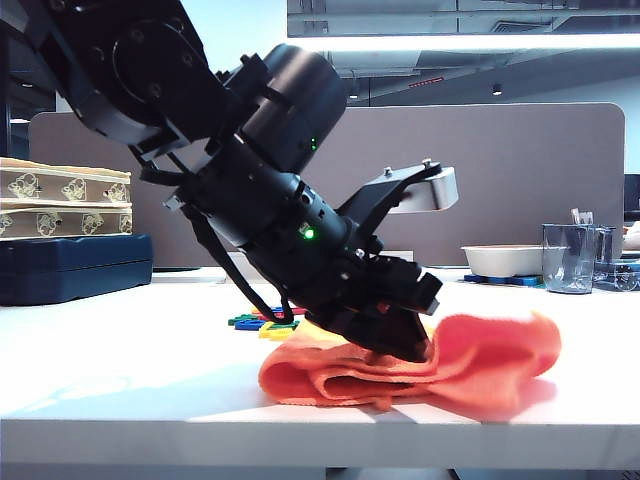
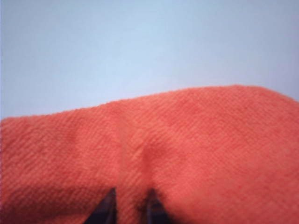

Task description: Use an orange cloth to wipe the letter magnets on the table away for a distance.

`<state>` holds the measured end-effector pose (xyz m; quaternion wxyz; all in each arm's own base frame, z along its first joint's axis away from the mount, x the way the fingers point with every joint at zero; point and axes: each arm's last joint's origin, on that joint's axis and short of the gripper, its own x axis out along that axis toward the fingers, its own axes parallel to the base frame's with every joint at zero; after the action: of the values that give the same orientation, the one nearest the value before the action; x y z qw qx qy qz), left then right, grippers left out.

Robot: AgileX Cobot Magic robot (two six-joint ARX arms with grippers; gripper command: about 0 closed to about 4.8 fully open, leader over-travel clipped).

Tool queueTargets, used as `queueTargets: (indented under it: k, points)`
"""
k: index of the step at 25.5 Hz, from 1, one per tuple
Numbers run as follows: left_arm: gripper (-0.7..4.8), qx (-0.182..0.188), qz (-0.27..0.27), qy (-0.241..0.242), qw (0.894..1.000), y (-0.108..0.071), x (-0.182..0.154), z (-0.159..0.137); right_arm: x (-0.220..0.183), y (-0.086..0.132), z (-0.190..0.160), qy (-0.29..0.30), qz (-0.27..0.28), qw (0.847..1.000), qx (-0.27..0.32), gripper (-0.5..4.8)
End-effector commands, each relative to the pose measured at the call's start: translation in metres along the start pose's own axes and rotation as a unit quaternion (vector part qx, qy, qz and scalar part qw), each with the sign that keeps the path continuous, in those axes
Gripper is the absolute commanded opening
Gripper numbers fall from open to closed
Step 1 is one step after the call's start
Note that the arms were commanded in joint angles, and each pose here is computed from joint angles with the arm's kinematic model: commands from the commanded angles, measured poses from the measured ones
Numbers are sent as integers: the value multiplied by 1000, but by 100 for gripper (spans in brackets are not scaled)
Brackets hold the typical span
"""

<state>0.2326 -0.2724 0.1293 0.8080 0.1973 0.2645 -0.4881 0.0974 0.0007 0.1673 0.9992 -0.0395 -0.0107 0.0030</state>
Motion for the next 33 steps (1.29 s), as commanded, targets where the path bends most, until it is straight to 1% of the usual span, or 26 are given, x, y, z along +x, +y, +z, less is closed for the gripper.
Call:
queueTargets:
  k: [1, 4, 7, 9, 10, 14, 16, 18, 21, 22, 25, 29, 31, 33]
  points:
    - [82, 1, -1, 2, 1000, -1, 6, -3, 0, 0, -1, -3, 0, 1000, 1, -5]
    - [78, 3, 1, -10, 1000, -1, 9, -3, 0, 0, -1, -3, 0, 1000, 1, -5]
    - [16, 6, 6, -36, 999, 0, 9, 4, 0, 0, -1, -3, 0, 1000, 1, -5]
    - [-3, 9, 10, -49, 999, 2, 11, 12, 0, 0, -1, -3, 0, 1000, 1, -5]
    - [-6, 15, 15, -62, 998, 5, 14, 23, 0, 0, -1, -3, 0, 1000, 1, -5]
    - [-6, 16, 23, -83, 996, 14, 26, 45, 0, 0, -1, -2, 0, 1000, 1, -5]
    - [-6, 21, 22, -75, 997, 21, 43, 60, 0, 0, -1, -3, 0, 1000, 1, -5]
    - [-6, 36, 20, -61, 997, 23, 50, 63, 0, 0, -1, -3, 0, 1000, 1, -5]
    - [-6, 59, 27, -24, 998, 28, 64, 61, 0, 0, -1, -3, 0, 1000, 1, -5]
    - [-6, 60, 43, -15, 997, 32, 65, 58, 0, 0, -1, -2, 0, 1000, 1, -5]
    - [-6, 54, 67, -6, 996, 50, 63, 52, 0, 0, -1, -3, 0, 1000, 1, -5]
    - [-6, 25, 106, 13, 994, 87, 54, 40, 0, 0, -1, -2, 0, 1000, 1, -5]
    - [-6, 11, 117, 27, 993, 102, 49, 33, 0, 0, -1, -2, 0, 1000, 1, -5]
    - [-6, 2, 125, 35, 992, 112, 46, 28, 0, 0, -1, -3, 0, 1000, 1, -5]
